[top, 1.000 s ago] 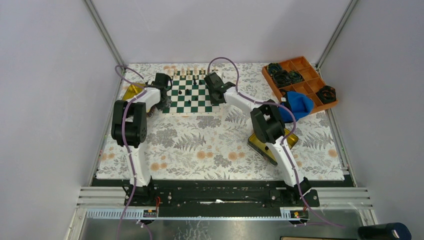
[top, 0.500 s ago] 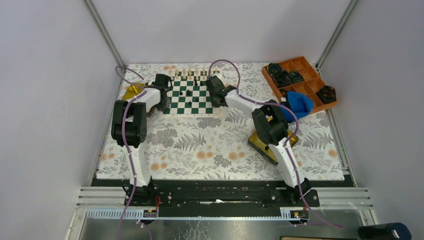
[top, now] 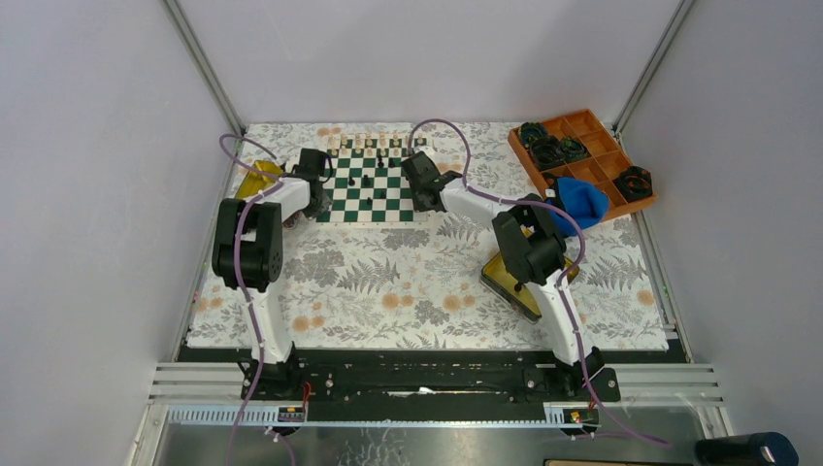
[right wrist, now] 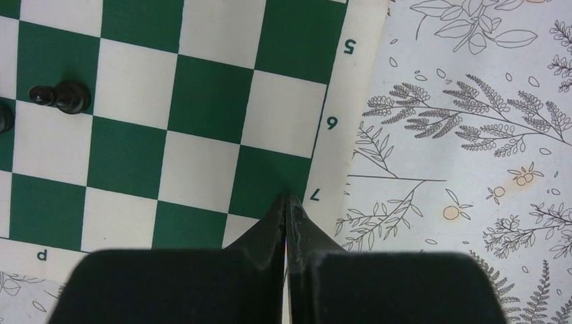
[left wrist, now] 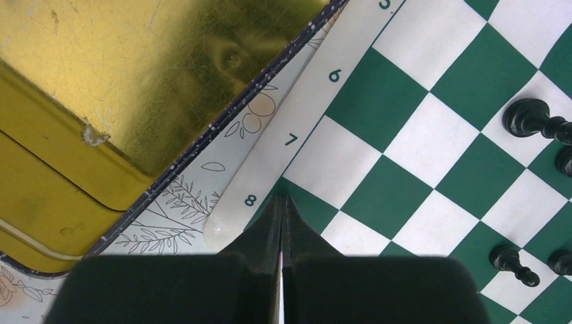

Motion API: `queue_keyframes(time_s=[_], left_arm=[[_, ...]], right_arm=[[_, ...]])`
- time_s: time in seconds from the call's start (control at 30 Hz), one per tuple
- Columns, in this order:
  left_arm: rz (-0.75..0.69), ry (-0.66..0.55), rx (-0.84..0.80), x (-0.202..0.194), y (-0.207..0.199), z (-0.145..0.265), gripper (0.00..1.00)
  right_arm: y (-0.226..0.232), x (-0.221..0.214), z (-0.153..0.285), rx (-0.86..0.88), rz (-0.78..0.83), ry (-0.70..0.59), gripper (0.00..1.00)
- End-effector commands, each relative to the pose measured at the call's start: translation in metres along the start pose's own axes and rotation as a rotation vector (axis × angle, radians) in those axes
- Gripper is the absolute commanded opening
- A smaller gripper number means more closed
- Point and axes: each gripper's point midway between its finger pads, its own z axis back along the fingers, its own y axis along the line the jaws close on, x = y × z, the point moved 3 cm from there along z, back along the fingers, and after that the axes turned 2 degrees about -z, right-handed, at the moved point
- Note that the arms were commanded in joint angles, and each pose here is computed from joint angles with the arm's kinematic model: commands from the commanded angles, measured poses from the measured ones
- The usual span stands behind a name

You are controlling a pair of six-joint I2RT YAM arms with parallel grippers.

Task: Set up the chess pieces on the board
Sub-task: Move the chessboard to the center of the board.

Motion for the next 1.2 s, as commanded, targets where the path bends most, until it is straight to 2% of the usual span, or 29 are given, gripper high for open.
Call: queue_keyframes(time_s=[0.0, 1.17], left_arm=[[-0.013, 0.079, 0.044, -0.027, 0.016, -0.001, 0.0], [-0.087, 0.098, 0.049, -0.088, 0.023, 0.033, 0.0]], right_arm=[[-0.008, -0.015, 0.018, -0.029, 0.024, 0.057, 0.0], [-0.031, -0.085, 0.044, -0.055, -0.001, 0.141, 0.0]])
